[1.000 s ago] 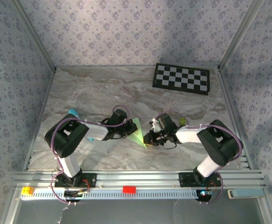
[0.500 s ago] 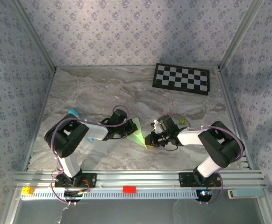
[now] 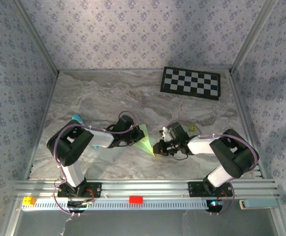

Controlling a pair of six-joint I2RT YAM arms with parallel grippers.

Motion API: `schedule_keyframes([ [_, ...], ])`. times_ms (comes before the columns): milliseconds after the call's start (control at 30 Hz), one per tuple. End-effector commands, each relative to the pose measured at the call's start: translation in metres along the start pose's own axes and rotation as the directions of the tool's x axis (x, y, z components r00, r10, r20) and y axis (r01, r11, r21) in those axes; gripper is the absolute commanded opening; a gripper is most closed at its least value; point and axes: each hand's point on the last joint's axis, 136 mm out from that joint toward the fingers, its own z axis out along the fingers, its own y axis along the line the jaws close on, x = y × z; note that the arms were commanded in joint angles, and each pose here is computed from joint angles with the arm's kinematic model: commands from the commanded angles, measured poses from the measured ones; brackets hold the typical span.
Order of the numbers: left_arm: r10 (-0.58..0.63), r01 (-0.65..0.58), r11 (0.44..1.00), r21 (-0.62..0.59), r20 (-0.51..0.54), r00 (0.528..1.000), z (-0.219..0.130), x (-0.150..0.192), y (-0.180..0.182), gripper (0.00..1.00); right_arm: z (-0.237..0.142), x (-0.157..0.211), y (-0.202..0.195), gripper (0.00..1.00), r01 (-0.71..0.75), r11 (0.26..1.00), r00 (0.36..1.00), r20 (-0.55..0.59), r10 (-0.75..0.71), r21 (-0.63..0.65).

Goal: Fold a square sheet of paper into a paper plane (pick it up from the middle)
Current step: Fourth fold the wing at the center of the table.

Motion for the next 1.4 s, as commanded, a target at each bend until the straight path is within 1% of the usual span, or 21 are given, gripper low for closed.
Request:
schedule_keyframes([
  [0, -0.010, 0.008, 0.996, -0.093, -0.022, 1.000, 0.003, 0.008, 0.028, 0.02, -0.001, 0.017, -0.018, 0.09, -0.048, 0.997, 0.998, -0.044, 0.051, 0.065],
  [67, -0.009, 0.007, 0.996, -0.093, -0.022, 1.000, 0.003, 0.009, 0.029, 0.02, 0.000, 0.018, -0.019, 0.07, -0.050, 0.997, 0.997, -0.049, 0.053, 0.065],
  [133, -0.010, 0.008, 0.996, -0.093, -0.021, 1.000, 0.003, 0.009, 0.029, 0.02, -0.001, 0.018, -0.017, 0.08, -0.049, 0.997, 0.997, -0.050, 0.052, 0.060],
  [400, -0.011, 0.009, 0.996, -0.094, -0.021, 1.000, 0.003, 0.009, 0.030, 0.02, -0.012, -0.001, 0.004, 0.20, -0.012, 0.999, 1.000, 0.007, 0.012, 0.041],
  [567, -0.008, 0.006, 0.995, -0.095, -0.020, 1.000, 0.002, 0.009, 0.030, 0.02, -0.023, -0.018, 0.025, 0.23, 0.032, 0.999, 0.998, 0.053, -0.032, 0.012],
  [667, -0.010, 0.008, 0.995, -0.098, -0.021, 1.000, 0.002, 0.010, 0.031, 0.02, -0.023, -0.024, 0.041, 0.18, 0.064, 0.998, 0.997, 0.052, -0.062, -0.030],
  [767, -0.010, 0.007, 0.995, -0.098, -0.022, 1.000, 0.003, 0.010, 0.031, 0.02, -0.019, -0.025, 0.051, 0.11, 0.086, 0.995, 0.996, 0.031, -0.084, -0.052],
  [833, -0.011, 0.009, 0.995, -0.097, -0.022, 1.000, 0.003, 0.009, 0.031, 0.02, -0.014, -0.025, 0.055, 0.08, 0.093, 0.994, 0.996, 0.014, -0.092, -0.059],
  [900, -0.009, 0.006, 0.995, -0.096, -0.022, 1.000, 0.003, 0.010, 0.030, 0.02, -0.008, -0.023, 0.057, 0.06, 0.097, 0.994, 0.995, -0.003, -0.097, -0.059],
  [1100, -0.010, 0.008, 0.996, -0.093, -0.024, 1.000, 0.004, 0.009, 0.029, 0.02, 0.006, -0.023, 0.048, 0.05, 0.092, 0.996, 0.995, -0.029, -0.092, 0.003],
  [1367, -0.009, 0.007, 0.996, -0.092, -0.022, 1.000, 0.004, 0.009, 0.029, 0.02, 0.016, -0.019, 0.027, 0.04, 0.070, 0.994, 0.997, -0.051, -0.065, 0.085],
])
